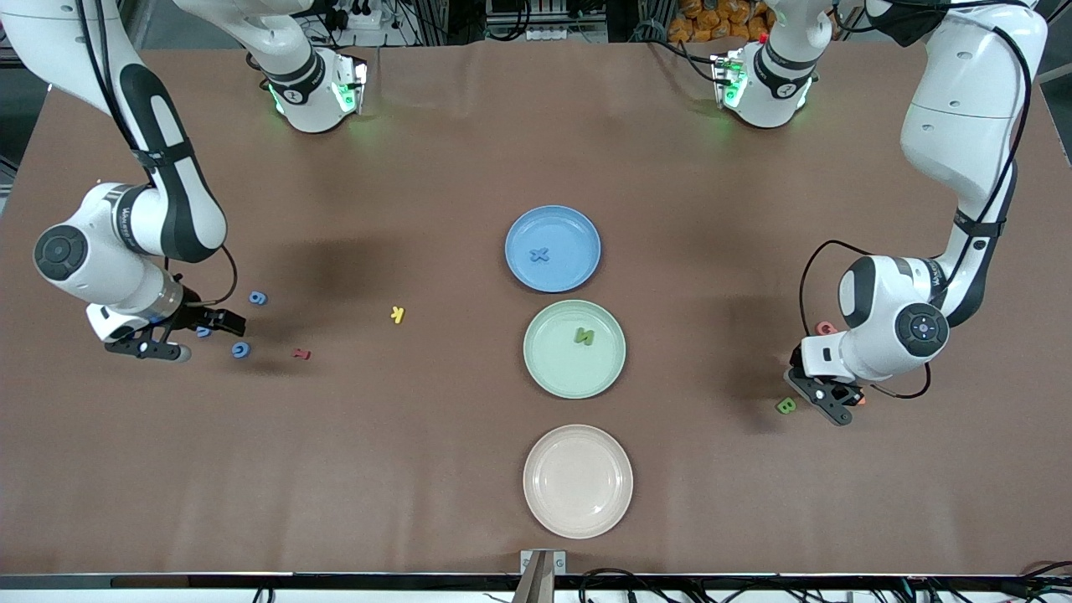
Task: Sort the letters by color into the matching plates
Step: 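Grasp the green u with the left gripper while the right gripper reaches the 6, then carry the u to the green plate while the right gripper grasps the 6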
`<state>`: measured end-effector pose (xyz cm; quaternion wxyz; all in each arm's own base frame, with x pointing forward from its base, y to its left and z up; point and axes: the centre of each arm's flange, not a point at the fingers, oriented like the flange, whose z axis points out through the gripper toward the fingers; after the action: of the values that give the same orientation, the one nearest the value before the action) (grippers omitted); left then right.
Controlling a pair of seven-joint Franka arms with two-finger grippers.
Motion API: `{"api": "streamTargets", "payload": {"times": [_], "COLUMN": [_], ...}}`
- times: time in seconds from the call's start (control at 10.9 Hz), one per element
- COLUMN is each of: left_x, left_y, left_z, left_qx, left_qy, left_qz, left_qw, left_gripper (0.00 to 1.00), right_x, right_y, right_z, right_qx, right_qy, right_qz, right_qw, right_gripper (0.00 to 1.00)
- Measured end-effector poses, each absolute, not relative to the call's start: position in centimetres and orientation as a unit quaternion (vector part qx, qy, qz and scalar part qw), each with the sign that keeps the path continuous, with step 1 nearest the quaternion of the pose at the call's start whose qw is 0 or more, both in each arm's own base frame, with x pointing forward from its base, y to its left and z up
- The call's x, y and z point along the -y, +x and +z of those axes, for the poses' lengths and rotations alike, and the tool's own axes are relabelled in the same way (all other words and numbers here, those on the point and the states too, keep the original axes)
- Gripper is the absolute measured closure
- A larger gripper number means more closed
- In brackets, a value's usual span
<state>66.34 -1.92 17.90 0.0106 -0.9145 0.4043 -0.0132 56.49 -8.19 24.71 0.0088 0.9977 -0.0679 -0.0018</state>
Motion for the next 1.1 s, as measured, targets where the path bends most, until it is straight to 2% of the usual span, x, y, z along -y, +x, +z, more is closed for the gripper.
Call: {"api": "streamTargets", "payload": {"times": [0.09, 0.73, 1.1], "left_x": [2.0, 2.4, 8.2], "left_y": [66.4, 67.8, 68.8], "left_z": [18.0, 20.3, 25.3], "left_qx": [-0.405, -0.398, -0.348], "left_qy": [-0.914, -0.916, -0.936], "left_qz": [-0.014, -0.042, -0.039], "left_qw": [0.011, 0.015, -0.048], "left_gripper": [0.73, 0.74, 0.74], "right_x": [8.7, 8.5, 8.2], "right_y": [55.6, 52.1, 50.4], "right_z": [23.8, 20.3, 18.8], "right_qx": [0.068, 0.067, 0.067], "right_qy": [0.998, 0.998, 0.998], "right_qz": [-0.007, -0.01, -0.008], "right_qw": [0.009, 0.011, 0.012], "right_gripper": [0.0, 0.0, 0.0]}}
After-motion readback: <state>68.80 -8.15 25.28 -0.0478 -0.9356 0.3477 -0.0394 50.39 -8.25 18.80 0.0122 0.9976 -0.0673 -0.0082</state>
